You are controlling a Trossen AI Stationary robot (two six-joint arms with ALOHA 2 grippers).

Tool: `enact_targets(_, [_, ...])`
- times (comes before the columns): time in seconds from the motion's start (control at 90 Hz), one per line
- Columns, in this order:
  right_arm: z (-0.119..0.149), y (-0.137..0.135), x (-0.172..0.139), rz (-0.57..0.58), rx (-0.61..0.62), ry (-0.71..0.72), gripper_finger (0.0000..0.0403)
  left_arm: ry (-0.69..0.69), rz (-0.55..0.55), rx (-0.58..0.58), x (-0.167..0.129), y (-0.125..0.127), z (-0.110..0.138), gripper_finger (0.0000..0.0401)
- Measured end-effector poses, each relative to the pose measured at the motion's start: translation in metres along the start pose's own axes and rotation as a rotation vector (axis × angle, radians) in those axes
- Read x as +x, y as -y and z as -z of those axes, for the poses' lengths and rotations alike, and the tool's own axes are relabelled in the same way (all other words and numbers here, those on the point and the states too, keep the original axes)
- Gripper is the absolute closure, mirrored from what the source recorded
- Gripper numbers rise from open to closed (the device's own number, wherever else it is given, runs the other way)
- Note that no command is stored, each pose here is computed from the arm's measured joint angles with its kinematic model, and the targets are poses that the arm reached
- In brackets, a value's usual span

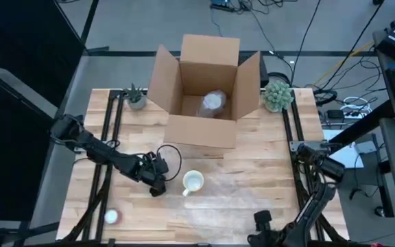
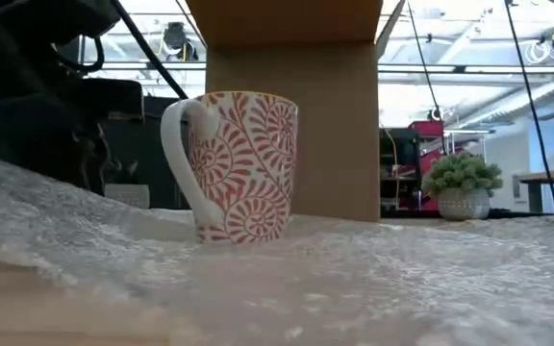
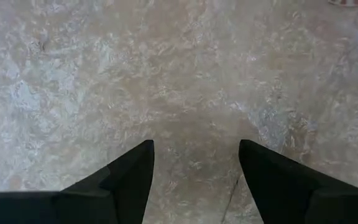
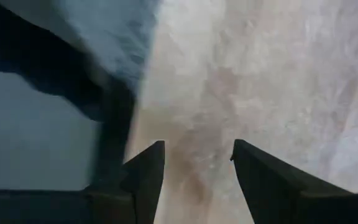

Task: Wrap mug
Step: Wrap the orange cup with the bubble wrap

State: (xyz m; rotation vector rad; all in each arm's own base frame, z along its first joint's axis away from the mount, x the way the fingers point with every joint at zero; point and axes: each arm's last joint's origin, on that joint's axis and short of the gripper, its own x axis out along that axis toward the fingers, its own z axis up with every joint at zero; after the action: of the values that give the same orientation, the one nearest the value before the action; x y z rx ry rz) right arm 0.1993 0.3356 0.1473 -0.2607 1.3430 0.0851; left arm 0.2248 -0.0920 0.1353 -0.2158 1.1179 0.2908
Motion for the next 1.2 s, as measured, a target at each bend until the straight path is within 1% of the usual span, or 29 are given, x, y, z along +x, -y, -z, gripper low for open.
enact_targets(0.122, [-0.002,-0.001,0.014,0.031,-0.042,-0.019,0.0235,0.004,0.004,-0.001,0.0,0.0,-0.001,0.0175])
enact_targets(0.222, [-0.004,0.001,0.014,0.031,-0.032,-0.02,0.0262,0.005,0.004,0.0,0.0,0.0,-0.001,0.0175])
enact_targets(0.289, [-0.005,0.003,0.011,0.047,0.009,-0.015,0.0295,0.004,0.005,-0.001,0.0,0.0,-0.001,0.0175])
enact_targets(0.344, [-0.006,0.006,0.01,0.1,0.027,-0.003,0.0332,0.007,0.007,-0.001,0.0,0.001,-0.001,0.0175])
enact_targets(0.4, [-0.009,0.007,0.007,0.119,0.034,0.021,0.0372,0.013,0.015,-0.003,0.0,0.001,-0.001,0.0175])
enact_targets(0.456, [-0.015,0.008,0.001,0.14,0.043,0.072,0.0392,0.014,0.018,-0.005,-0.001,0.002,-0.002,0.0175])
enact_targets(0.567, [-0.028,0.012,-0.011,0.184,0.058,0.142,0.0393,0.015,0.031,0.0,-0.002,0.004,-0.003,0.0175])
enact_targets(0.678, [-0.048,0.023,-0.03,0.238,-0.009,0.181,0.0401,0.009,0.061,-0.001,-0.005,0.008,-0.007,0.0175])
enact_targets(0.778, [-0.069,0.041,-0.049,0.352,-0.072,0.232,0.04,0.009,0.077,0.009,-0.01,0.014,-0.01,0.0175])
enact_targets(0.833, [-0.08,0.052,-0.059,0.422,-0.112,0.255,0.0401,0.006,0.075,0.03,-0.013,0.015,-0.012,0.0175])
enact_targets(0.922, [-0.098,0.073,-0.07,0.528,-0.142,0.292,0.0402,-0.018,0.052,0.046,-0.015,0.014,-0.012,0.0175])
enact_targets(0.978, [-0.111,0.087,-0.072,0.565,-0.143,0.303,0.0402,-0.045,0.018,0.062,-0.016,0.011,-0.009,0.0175])
enact_targets(1.089, [-0.133,0.118,-0.065,0.59,-0.154,0.288,0.0402,-0.079,-0.051,0.092,-0.016,0.006,-0.005,0.0175])
enact_targets(1.2, [-0.155,0.15,-0.058,0.612,-0.159,0.286,0.0402,-0.079,-0.057,0.092,-0.016,0.005,-0.006,0.0175])
